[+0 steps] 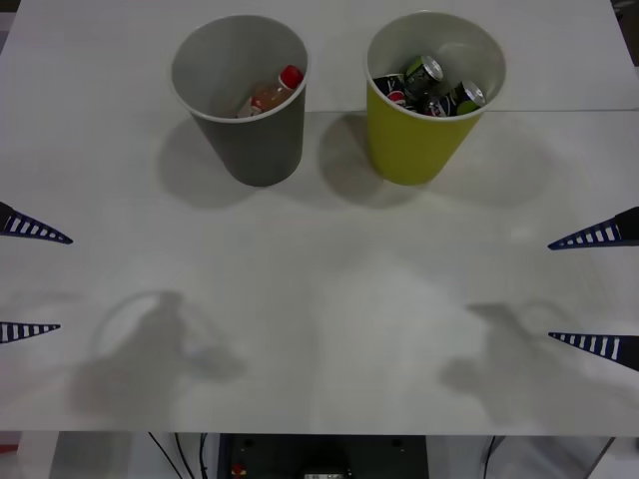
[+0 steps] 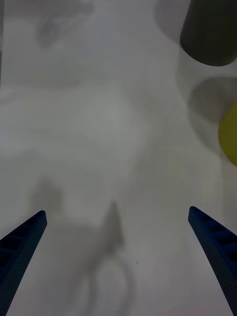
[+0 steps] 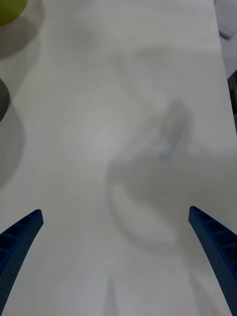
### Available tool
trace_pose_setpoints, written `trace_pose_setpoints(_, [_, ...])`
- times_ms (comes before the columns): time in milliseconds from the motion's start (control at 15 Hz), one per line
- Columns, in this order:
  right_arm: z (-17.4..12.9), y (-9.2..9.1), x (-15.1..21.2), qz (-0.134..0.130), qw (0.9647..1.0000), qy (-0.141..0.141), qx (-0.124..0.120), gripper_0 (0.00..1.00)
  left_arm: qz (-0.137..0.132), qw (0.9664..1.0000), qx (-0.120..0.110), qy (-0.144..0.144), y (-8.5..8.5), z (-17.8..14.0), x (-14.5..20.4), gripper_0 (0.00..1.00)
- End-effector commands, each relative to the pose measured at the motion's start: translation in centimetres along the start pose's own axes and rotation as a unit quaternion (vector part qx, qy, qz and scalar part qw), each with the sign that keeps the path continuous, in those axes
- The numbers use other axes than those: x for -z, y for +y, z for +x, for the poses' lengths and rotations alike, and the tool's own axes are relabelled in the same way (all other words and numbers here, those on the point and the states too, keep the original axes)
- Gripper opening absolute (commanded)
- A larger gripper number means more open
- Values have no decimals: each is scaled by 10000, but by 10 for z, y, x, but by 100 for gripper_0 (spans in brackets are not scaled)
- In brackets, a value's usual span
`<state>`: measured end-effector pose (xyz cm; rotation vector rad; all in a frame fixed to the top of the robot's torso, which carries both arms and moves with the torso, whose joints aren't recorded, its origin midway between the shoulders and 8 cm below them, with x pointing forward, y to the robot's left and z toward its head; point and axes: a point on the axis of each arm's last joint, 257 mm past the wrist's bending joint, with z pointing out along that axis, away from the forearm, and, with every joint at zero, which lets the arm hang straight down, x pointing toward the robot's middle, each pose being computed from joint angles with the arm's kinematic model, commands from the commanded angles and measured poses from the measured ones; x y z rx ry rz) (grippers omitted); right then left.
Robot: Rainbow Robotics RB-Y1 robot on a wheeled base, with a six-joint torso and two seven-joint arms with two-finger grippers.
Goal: Put the can into the green bin and the plastic bottle into the gray bin
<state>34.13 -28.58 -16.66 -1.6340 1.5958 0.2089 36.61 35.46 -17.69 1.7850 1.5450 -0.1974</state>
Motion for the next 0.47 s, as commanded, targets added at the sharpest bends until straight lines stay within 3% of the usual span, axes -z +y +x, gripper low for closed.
trace_pose_setpoints(67, [0,0,0,0,10000,0,0,100,-41,10000,-32,-6,-4,4,-8,100])
trace_pose_setpoints(133, [0,0,0,0,10000,0,0,100,-18,9998,-170,42,-4,5,-8,100])
trace_pose_setpoints(467, [0,0,0,0,10000,0,0,100,-18,9998,-170,42,-4,5,-8,100])
